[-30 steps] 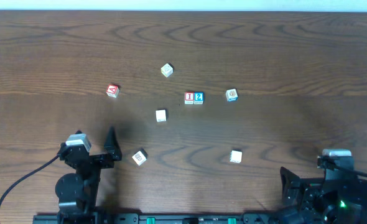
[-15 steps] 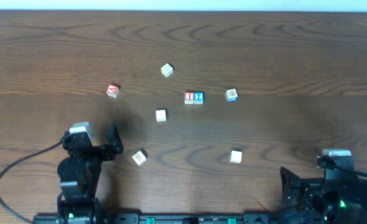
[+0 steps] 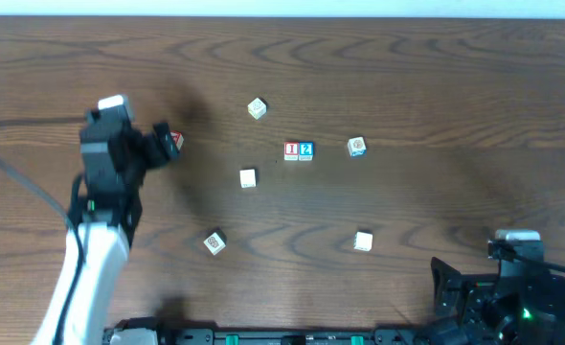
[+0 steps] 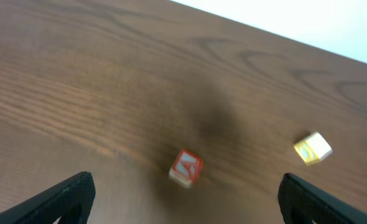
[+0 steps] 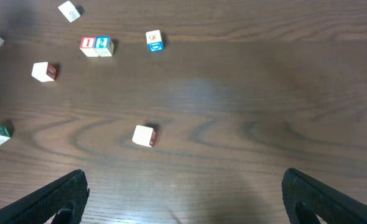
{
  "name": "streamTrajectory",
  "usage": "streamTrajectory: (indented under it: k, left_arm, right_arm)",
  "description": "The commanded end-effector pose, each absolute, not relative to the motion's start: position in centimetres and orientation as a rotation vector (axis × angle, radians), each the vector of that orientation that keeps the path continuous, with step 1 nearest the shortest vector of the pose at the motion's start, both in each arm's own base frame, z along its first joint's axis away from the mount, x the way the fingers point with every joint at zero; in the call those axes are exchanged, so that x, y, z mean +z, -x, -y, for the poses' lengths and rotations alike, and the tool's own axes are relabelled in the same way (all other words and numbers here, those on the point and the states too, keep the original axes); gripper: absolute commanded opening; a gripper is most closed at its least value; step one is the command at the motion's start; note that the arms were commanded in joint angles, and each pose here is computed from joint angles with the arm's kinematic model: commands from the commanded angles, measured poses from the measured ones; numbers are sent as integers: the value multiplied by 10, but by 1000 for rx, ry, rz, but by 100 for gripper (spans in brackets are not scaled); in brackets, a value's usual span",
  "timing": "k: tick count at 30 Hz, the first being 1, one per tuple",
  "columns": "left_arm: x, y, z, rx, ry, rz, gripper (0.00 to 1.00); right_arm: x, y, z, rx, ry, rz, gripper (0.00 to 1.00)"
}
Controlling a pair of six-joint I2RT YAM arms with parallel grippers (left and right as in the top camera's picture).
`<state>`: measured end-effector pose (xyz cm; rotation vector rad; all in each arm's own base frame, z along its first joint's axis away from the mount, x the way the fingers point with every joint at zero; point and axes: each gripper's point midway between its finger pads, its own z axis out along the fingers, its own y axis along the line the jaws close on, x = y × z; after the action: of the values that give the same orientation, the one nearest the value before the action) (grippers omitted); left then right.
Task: Spell out Ai2
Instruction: 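Move the left gripper forward toward the red 'A' block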
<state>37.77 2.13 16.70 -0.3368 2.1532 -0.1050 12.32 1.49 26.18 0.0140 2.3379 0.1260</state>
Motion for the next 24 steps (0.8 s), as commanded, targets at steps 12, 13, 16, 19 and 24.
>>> streamTrajectory:
  k: [12, 13, 16, 19, 24]
  left_arm:
    - [156, -446, -38, -80, 524, -2235, 95]
    - [152, -444, -36, -91, 520, -2256, 95]
    - [148, -444, -35, -97, 527, -2264, 95]
    - [149, -447, -24, -209, 565, -2253, 95]
    - [157, -453, 2, -384, 479, -2243, 95]
  right_arm:
    - [262, -123, -16, 132, -15, -2337, 99]
    - [262, -123, -16, 132, -15, -2337, 99]
    - [262, -123, -15, 132, -15, -2337, 99]
    - [262, -123, -16, 132, -15, -2337, 99]
    - [262, -123, -15, 132, -15, -2337, 99]
